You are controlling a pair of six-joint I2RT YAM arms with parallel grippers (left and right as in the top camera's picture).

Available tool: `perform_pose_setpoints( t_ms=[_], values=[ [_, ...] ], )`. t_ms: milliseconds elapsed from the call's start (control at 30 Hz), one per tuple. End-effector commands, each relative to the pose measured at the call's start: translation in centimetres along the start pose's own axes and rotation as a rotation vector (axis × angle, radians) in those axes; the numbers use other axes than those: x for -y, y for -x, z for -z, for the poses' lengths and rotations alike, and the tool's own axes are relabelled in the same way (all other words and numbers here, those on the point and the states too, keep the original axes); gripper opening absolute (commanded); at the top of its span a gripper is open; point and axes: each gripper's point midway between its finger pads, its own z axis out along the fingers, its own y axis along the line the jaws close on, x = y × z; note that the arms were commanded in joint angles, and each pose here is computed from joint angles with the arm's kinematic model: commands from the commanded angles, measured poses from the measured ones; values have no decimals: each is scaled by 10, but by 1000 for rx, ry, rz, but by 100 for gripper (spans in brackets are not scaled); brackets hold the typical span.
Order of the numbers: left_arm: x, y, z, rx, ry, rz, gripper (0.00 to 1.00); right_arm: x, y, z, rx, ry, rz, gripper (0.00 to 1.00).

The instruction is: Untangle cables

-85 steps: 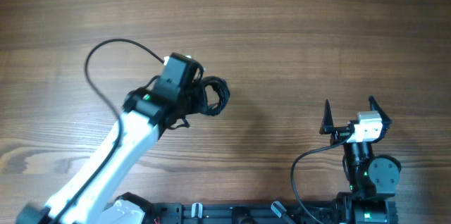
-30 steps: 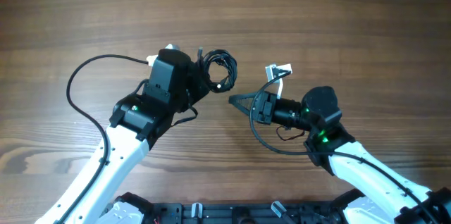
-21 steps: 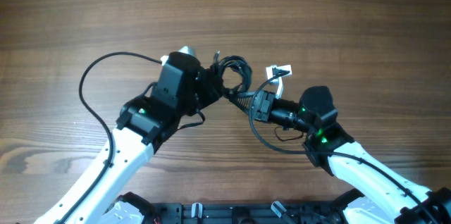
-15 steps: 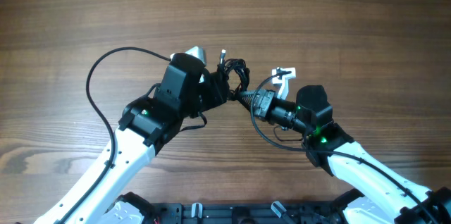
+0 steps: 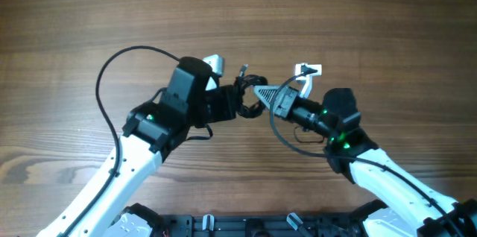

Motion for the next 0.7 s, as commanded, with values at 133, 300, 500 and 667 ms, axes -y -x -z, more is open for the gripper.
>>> perform_pose_setpoints(
  t_ms=[133, 300, 500, 667],
  values=[
    [12, 14, 13, 40, -96, -297, 4, -21, -31, 15, -244, 137, 3, 37],
    [21, 4, 8, 32, -86, -447, 4, -18, -32, 11, -244, 76, -329, 34],
    [18, 6, 3, 90, 27, -494, 4, -8, -27, 9, -205, 20, -514, 35],
    [22, 9, 2, 108, 26, -504, 4, 18, -38, 11, -207, -99, -659, 33]
  ],
)
